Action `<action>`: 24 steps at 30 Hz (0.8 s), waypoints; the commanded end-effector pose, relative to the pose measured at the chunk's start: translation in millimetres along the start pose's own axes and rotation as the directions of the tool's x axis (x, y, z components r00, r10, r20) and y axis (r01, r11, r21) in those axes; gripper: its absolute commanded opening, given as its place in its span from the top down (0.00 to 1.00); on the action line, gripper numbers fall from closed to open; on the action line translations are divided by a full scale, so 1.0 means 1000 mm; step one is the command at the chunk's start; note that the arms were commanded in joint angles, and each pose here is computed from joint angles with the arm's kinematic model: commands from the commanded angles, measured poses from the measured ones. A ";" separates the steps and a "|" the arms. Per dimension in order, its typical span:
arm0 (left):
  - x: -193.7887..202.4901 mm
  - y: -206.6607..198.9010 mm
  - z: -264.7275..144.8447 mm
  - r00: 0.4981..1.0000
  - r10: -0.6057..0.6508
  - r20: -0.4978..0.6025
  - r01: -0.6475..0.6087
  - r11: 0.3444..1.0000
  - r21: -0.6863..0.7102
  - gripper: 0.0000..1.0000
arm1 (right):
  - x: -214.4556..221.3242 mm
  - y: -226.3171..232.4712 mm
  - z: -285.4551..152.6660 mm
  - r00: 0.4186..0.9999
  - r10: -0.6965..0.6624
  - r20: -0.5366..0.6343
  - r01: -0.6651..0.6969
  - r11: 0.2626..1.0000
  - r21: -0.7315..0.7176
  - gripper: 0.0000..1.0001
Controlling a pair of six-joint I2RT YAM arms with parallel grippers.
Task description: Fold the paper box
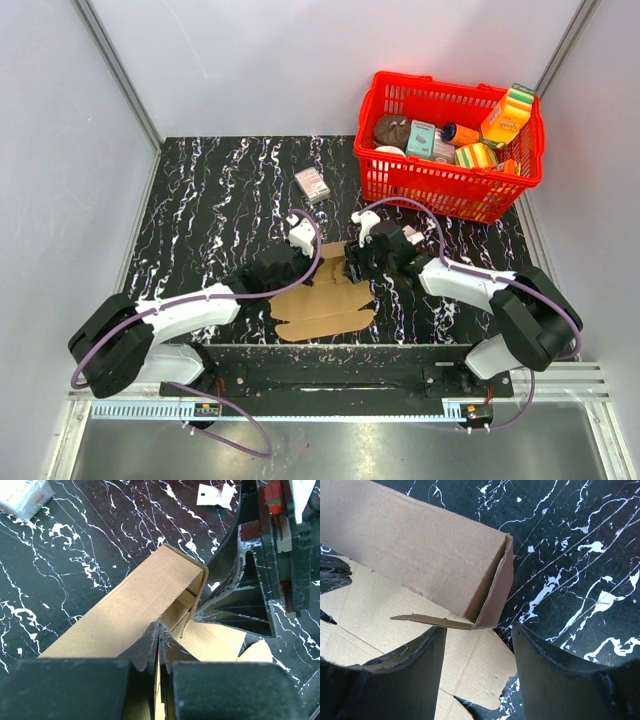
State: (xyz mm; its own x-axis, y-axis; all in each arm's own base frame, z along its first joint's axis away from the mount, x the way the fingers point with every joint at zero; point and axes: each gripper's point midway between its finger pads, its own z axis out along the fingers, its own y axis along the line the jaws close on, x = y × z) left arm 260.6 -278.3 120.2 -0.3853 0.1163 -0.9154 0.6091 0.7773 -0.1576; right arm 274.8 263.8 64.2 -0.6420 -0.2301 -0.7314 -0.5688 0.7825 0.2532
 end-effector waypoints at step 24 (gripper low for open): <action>-0.058 -0.032 -0.022 0.994 0.011 0.113 -0.028 0.988 0.153 1.00 | -0.022 0.006 0.015 0.980 -0.087 0.179 0.097 0.994 -0.047 0.38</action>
State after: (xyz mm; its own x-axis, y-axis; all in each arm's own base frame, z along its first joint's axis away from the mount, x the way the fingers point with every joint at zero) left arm 247.7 -281.7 117.9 -0.4076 0.1510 -0.9006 0.6543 0.7362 -0.1727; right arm 289.0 272.9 61.3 -0.5408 -0.2060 -0.8156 -0.6189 0.7540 0.2200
